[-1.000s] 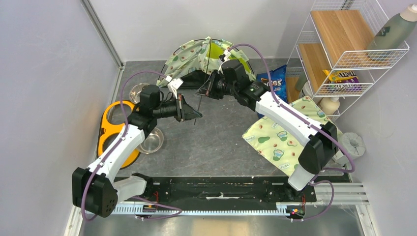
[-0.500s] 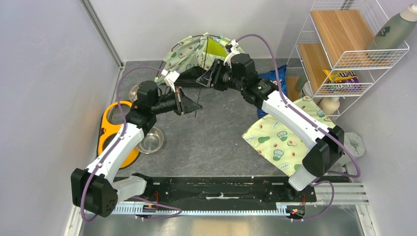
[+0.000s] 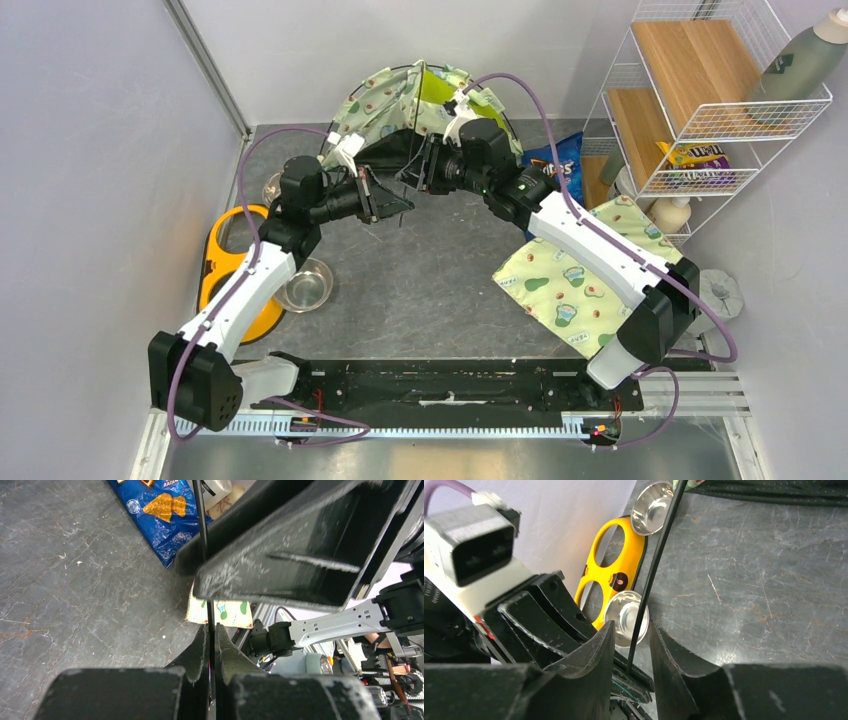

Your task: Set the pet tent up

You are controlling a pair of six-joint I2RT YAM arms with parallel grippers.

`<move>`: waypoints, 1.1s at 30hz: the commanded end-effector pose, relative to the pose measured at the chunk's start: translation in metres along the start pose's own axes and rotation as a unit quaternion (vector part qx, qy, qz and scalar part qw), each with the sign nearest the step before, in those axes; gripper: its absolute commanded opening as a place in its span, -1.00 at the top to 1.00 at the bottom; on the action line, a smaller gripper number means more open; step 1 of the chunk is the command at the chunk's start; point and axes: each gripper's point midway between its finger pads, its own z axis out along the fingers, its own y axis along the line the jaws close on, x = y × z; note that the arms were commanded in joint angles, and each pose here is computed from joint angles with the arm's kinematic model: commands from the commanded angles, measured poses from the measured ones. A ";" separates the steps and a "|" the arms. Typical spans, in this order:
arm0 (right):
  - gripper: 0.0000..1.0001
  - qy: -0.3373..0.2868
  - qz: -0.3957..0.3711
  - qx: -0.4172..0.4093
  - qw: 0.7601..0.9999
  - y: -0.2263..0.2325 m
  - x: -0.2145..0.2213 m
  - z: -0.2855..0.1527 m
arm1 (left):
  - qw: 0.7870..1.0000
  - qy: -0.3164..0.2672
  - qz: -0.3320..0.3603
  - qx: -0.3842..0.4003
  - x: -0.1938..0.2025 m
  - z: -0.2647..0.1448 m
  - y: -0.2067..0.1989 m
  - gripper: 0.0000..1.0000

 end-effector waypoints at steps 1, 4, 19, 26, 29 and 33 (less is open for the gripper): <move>0.23 0.002 -0.021 0.009 1.000 0.003 0.005 0.000 | 0.997 -0.068 0.039 -0.002 -0.042 0.005 -0.006 0.96; 0.27 0.006 -0.022 0.010 1.000 0.003 0.008 0.002 | 0.997 -0.066 0.037 0.004 -0.043 0.007 -0.007 0.96; 1.00 -0.046 -0.021 0.027 0.998 0.007 -0.022 0.004 | 0.996 -0.051 0.067 0.000 -0.040 0.002 -0.008 0.37; 1.00 -0.048 0.001 0.016 0.999 0.020 -0.033 0.000 | 0.981 -0.142 0.105 -0.079 -0.078 -0.034 0.008 -0.42; 1.00 -0.045 0.013 0.016 0.999 0.021 -0.033 0.001 | 0.972 -0.183 0.118 -0.089 -0.099 -0.050 0.006 -0.46; 1.00 -0.041 0.033 0.015 0.999 0.021 -0.033 0.003 | 0.958 -0.229 0.121 -0.121 -0.122 -0.062 0.016 -0.46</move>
